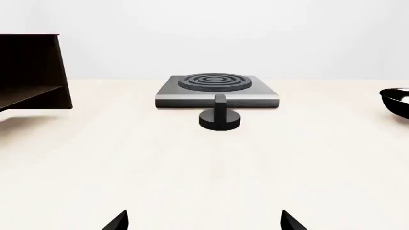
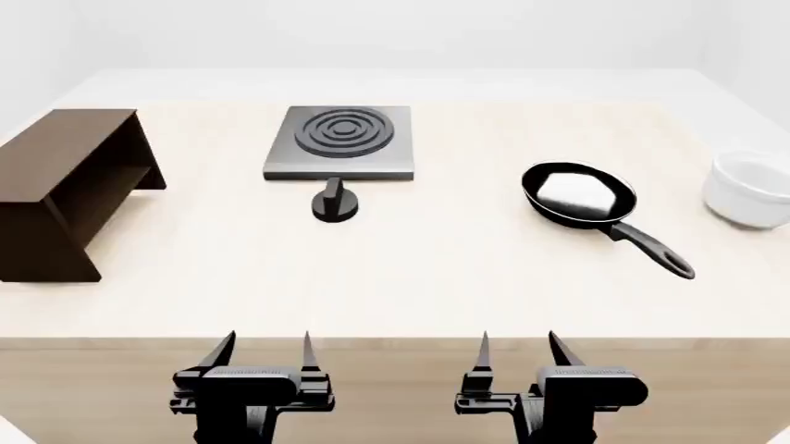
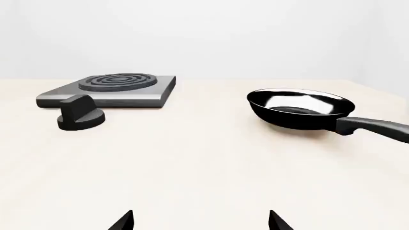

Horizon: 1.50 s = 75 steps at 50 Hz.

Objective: Turn on the stove and put the frying pan on it.

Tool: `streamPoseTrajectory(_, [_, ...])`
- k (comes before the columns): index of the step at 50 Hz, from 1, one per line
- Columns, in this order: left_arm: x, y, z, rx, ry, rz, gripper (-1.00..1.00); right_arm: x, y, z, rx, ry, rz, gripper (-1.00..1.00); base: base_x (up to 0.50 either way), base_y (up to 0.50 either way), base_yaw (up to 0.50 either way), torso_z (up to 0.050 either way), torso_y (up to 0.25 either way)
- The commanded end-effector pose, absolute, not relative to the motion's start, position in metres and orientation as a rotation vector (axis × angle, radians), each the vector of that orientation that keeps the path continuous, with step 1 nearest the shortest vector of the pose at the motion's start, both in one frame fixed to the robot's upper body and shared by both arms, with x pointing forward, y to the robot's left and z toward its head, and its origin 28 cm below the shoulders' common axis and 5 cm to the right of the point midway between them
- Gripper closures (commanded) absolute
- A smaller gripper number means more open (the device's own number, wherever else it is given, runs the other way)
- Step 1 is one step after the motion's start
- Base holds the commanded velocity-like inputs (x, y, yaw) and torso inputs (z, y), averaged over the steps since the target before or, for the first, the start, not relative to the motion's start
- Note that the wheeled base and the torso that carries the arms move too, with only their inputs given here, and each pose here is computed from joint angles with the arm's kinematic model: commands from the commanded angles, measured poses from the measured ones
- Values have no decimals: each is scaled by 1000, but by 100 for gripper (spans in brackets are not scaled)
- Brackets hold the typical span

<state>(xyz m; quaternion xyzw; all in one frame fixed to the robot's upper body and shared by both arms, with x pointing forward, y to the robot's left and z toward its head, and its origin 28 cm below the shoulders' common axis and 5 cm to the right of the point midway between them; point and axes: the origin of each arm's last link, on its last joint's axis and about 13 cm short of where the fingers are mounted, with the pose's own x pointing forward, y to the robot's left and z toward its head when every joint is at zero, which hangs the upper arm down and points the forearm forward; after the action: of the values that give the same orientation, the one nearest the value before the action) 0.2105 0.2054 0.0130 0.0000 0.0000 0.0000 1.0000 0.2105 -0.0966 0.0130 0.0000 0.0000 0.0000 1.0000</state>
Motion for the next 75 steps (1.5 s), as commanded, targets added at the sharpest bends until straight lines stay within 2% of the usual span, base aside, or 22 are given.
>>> streamPoseTrajectory(1, [211,205,12,7,5,0,-100,210,-95,13,-14,3,3,-100,0,0,0,0,0])
streamPoseTrajectory(15, [210,206,12,1,7,-2,-100,206,-95,14,16,-47,56,-100,0,0,0,0,0])
streamPoseTrajectory(21, [212,205,11,31,45,-42,-100,211,-98,15,30,15,20,-100,0,0,0,0,0])
streamPoseTrajectory(26, [216,210,29,36,31,-39,-100,212,-100,32,9,4,17,-100,0,0,0,0,0])
streamPoseTrajectory(33, [218,217,65,60,-42,-41,-100,215,-106,78,-3,-116,-7,-100,0,0,0,0,0])
streamPoseTrajectory(49, [216,222,93,4,-121,-12,-100,208,-108,108,-17,-230,-3,-100,8,0,0,0,0])
streamPoseTrajectory(75, [217,223,87,12,-121,-1,-100,207,-109,105,9,-243,18,-100,493,0,0,0,0])
